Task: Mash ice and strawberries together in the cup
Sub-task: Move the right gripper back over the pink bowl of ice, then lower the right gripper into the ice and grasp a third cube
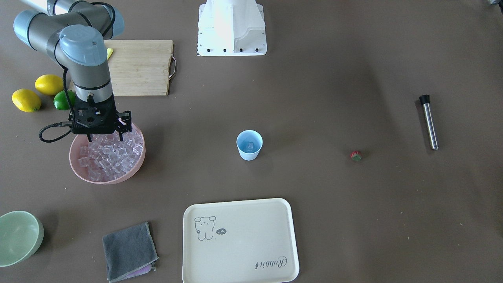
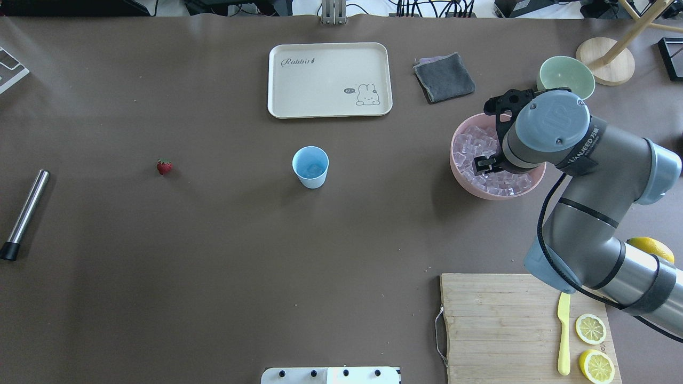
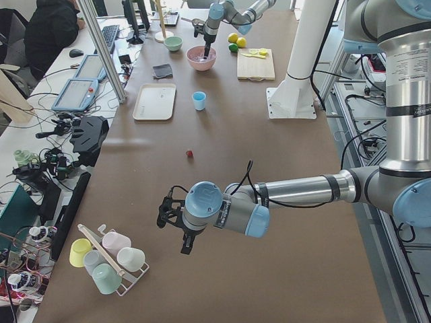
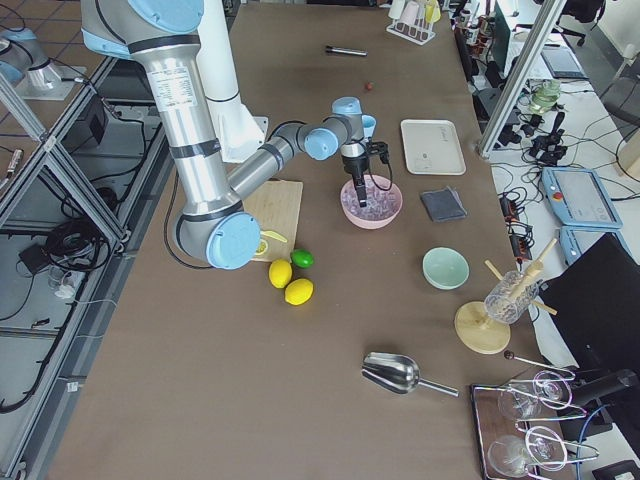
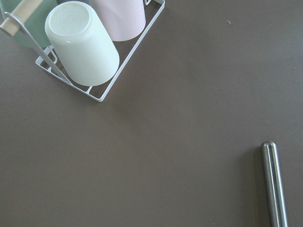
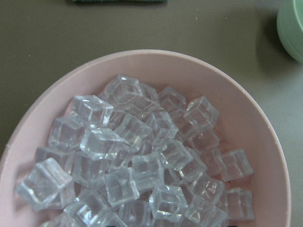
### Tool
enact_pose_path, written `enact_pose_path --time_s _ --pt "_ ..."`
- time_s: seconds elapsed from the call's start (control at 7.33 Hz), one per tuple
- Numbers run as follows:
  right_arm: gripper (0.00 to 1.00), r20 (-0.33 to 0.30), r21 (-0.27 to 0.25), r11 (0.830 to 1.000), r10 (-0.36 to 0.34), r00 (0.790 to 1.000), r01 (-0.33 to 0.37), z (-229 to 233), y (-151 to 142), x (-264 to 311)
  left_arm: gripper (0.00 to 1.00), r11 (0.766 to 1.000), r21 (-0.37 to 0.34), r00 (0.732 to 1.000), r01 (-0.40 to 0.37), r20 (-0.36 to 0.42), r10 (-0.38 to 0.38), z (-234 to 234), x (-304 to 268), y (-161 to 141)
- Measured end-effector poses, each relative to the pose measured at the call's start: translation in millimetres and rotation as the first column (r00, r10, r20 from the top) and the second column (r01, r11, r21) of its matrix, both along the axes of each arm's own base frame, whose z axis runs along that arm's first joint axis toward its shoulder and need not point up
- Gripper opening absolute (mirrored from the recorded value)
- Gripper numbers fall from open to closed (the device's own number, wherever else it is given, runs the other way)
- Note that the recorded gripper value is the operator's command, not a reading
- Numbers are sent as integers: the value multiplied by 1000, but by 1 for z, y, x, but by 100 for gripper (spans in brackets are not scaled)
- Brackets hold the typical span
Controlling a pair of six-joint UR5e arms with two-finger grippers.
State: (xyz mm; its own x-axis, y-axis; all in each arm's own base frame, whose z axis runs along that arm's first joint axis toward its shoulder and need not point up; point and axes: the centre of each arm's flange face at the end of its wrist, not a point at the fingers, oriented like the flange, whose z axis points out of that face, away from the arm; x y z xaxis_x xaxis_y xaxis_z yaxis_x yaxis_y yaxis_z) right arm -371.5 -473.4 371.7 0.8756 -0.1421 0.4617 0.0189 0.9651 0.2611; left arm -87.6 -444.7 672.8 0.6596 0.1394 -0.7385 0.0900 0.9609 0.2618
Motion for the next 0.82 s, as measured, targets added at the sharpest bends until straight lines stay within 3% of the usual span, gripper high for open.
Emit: enact_pose_path --time_s 0.27,0.55,0.68,0.82 --pt "83 -62 3 998 -62 996 63 -4 -6 5 98 1000 3 1000 0 0 0 -2 0 0" --pt "83 -135 20 986 -161 978 165 3 -8 9 98 1000 3 1000 0 0 0 -2 0 -1" --pt "78 -167 28 975 -215 962 222 7 -9 10 98 1000 4 1000 0 0 0 -2 0 0" --pt "62 -185 28 968 -242 953 251 12 -10 11 98 1000 4 1000 0 -1 0 -2 0 0"
